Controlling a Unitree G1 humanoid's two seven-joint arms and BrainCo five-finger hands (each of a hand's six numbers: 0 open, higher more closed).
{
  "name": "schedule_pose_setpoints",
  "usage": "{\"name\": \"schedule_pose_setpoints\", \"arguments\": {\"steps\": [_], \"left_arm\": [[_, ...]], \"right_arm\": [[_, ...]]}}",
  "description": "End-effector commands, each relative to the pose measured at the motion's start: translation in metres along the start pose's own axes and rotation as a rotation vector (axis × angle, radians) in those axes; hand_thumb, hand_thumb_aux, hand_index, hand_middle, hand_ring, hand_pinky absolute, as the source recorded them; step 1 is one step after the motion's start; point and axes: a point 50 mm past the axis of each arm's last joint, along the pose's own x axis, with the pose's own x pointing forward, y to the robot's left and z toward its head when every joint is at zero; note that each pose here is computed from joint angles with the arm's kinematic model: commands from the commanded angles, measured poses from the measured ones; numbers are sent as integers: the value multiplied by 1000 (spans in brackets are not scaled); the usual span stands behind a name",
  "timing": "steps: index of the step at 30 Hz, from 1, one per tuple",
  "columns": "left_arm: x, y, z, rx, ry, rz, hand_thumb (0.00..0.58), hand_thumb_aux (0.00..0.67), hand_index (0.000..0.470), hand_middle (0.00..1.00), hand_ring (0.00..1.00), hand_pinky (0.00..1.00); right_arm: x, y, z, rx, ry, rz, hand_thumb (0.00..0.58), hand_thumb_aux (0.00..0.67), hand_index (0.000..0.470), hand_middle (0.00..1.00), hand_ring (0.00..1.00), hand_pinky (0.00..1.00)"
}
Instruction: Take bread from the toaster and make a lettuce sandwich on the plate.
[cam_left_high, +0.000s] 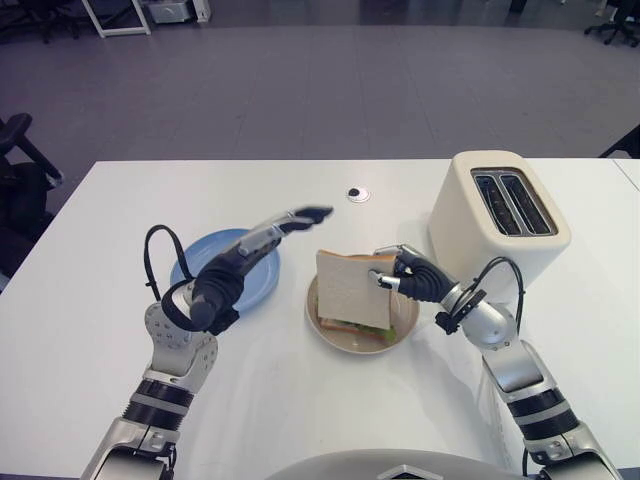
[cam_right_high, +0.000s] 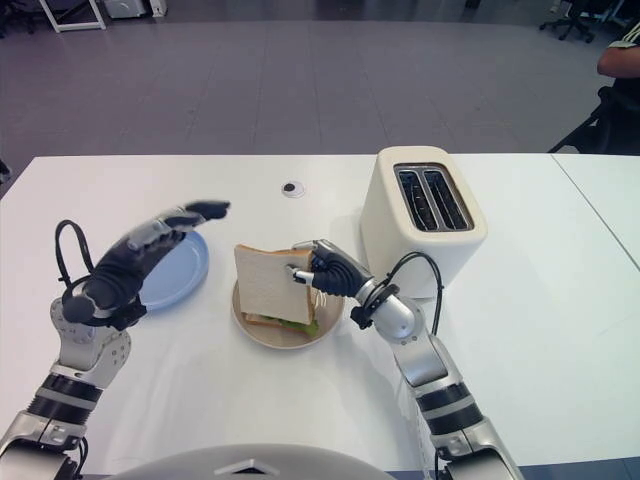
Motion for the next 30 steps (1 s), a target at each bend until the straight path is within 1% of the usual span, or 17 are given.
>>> {"name": "schedule_pose_setpoints", "arguments": {"steps": [1,4,7,10,11,13,14,15,16,17,18,23,30], "left_arm": [[-9,-22,-6,-41,71,-170,0,0,0,0,0,0],[-26,-40,-32,2,264,-335,0,0,0,0,0,0],[-44,-53,-69,79,533,-483,0,0,0,0,0,0],[-59,-62,-90,130,692,-576,0,0,0,0,0,0],[-63,-64,-94,147,728,-594,0,0,0,0,0,0],[-70,-67,-102,181,787,-624,0,0,0,0,0,0],[-72,-68,-104,192,798,-631,0,0,0,0,0,0],[-73,-68,-105,200,801,-637,0,0,0,0,0,0],[-73,-70,-105,205,796,-640,0,0,0,0,0,0],[-73,-70,-105,209,791,-642,0,0,0,0,0,0],[-72,-71,-105,212,780,-639,0,0,0,0,0,0],[-70,-72,-105,217,748,-629,0,0,0,0,0,0],[-66,-72,-102,213,703,-605,0,0,0,0,0,0]], "right_arm": [[7,7,-14,-10,40,22,580,670,470,1000,1000,1000],[9,11,-22,-22,62,23,580,670,470,1000,1000,1000],[9,11,-27,-34,73,15,580,670,470,1000,1000,1000],[9,12,-29,-42,73,15,580,670,470,1000,1000,1000],[9,12,-28,-44,71,16,580,670,470,988,988,988],[9,13,-28,-50,67,16,580,670,470,898,898,898],[9,13,-27,-54,64,13,574,604,424,855,855,855],[9,13,-26,-59,61,5,410,307,216,702,702,702],[10,10,-24,-64,49,-14,0,0,0,325,325,325],[11,6,-21,-67,32,-48,0,0,0,47,47,47],[12,-1,-17,-67,13,-107,0,0,0,0,0,0],[15,-36,-2,-49,-64,-378,0,0,0,0,0,0],[1,-68,13,-12,-160,-647,0,0,0,0,0,0]]}}
